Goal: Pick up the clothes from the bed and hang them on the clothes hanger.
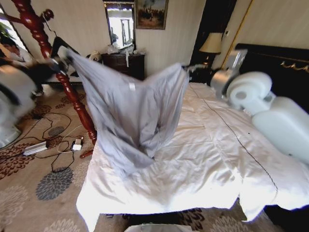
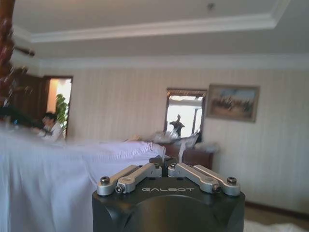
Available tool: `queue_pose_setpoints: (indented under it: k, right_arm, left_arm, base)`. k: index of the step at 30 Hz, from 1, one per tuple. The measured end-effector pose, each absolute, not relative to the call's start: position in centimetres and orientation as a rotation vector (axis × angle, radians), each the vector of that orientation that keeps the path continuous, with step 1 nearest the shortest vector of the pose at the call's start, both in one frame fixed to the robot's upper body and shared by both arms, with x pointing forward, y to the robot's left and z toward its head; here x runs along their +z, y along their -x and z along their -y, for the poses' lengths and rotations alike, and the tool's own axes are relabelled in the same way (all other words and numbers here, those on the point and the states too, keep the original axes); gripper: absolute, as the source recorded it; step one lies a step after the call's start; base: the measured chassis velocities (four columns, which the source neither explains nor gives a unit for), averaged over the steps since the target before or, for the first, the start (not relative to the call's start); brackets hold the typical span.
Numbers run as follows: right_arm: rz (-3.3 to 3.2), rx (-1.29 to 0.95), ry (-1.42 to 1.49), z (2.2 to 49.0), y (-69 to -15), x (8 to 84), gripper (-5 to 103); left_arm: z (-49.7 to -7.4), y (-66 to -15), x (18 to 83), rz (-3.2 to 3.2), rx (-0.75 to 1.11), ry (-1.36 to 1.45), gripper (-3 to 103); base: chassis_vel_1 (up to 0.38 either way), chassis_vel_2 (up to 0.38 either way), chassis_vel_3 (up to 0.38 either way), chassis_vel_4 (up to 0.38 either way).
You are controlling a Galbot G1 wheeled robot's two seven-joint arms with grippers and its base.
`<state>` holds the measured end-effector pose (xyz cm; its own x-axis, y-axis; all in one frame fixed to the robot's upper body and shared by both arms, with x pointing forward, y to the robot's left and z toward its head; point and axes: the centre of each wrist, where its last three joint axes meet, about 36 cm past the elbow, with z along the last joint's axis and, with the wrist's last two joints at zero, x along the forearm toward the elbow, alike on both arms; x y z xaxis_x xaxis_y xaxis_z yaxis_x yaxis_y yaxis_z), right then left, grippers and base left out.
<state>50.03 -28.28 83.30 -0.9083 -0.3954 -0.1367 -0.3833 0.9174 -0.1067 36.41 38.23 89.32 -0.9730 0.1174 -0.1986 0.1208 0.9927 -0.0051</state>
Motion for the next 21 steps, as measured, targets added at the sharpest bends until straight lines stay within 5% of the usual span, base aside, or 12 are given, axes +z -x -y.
queue_pose_setpoints:
  k: [7,21]
  right_arm:
    - [-2.885,-0.068,0.563,30.2,-48.4,86.0,0]
    - [-2.894,-0.035,0.441,31.4,-47.0,84.9,0]
  left_arm:
    - [-36.7,-34.5,96.2,-2.865,0.026,-0.233,0]
    - [-36.3,-36.2,94.6,-2.903,0.164,-0.214,0]
  base:
    - [0.000,0.000,0.000,0.000]
    - [0.000,0.000,0.000,0.000]
